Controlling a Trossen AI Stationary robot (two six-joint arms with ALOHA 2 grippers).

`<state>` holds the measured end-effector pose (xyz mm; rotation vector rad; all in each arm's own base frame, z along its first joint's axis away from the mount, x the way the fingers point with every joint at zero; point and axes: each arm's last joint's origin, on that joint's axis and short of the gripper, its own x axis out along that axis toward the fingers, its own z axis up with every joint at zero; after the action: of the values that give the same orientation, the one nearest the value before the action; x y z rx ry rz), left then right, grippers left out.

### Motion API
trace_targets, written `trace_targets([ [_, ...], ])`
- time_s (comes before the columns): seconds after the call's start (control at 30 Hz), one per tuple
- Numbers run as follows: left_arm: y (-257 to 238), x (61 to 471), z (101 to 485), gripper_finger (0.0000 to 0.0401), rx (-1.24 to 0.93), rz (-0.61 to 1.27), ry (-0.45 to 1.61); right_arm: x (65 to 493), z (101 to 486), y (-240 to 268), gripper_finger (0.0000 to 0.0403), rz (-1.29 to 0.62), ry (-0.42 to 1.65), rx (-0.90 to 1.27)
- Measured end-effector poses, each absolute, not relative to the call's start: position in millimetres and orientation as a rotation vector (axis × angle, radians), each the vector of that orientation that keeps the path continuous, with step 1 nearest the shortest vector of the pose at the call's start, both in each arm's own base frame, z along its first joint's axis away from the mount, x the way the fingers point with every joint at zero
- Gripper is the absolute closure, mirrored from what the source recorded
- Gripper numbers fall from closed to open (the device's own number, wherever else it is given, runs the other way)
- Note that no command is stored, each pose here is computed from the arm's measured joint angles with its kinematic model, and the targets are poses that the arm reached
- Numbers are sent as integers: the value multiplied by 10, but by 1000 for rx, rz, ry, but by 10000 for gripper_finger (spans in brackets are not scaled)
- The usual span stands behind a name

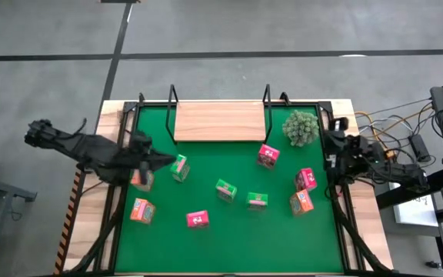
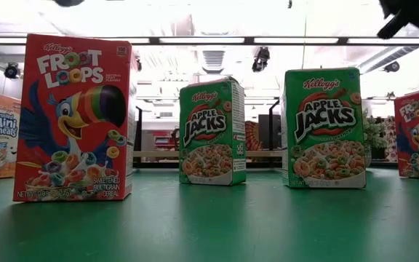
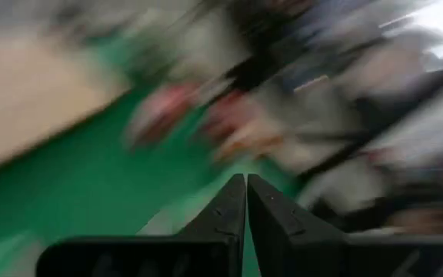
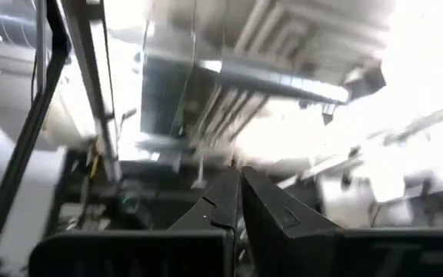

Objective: Stack cereal on shelf
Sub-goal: Put the top orange cereal box on the shelf

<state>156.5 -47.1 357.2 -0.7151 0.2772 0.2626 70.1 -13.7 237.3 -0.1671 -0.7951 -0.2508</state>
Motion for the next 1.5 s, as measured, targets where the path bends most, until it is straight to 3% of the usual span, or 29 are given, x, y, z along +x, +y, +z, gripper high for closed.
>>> trace_targets([
  [0.2,-432,1466,3423,401,-802,789,745,670,2427,-138,394,-318,-820,-256],
  [0.33,-414,1386,3359,401,-813,1012,885,667,2431,-143,394,-369,-809,-319],
  [0.5,-386,1336,3296,399,-880,1050,858,658,2441,-150,394,-414,-807,-346],
  [0.63,-372,1259,3163,374,-940,1101,899,656,2442,-155,394,-446,-798,-368],
  [1.0,-404,1245,2756,199,-1013,1154,1015,654,2442,-168,394,-499,-782,-377],
  [1.13,-402,1240,2697,153,-994,1172,1028,653,2441,-173,394,-514,-778,-369],
  [1.27,-399,1233,2657,140,-983,1182,1035,656,2438,-173,394,-513,-774,-368],
  [1.5,-391,1212,2543,153,-957,1212,1050,658,2437,-173,394,-510,-772,-363],
])
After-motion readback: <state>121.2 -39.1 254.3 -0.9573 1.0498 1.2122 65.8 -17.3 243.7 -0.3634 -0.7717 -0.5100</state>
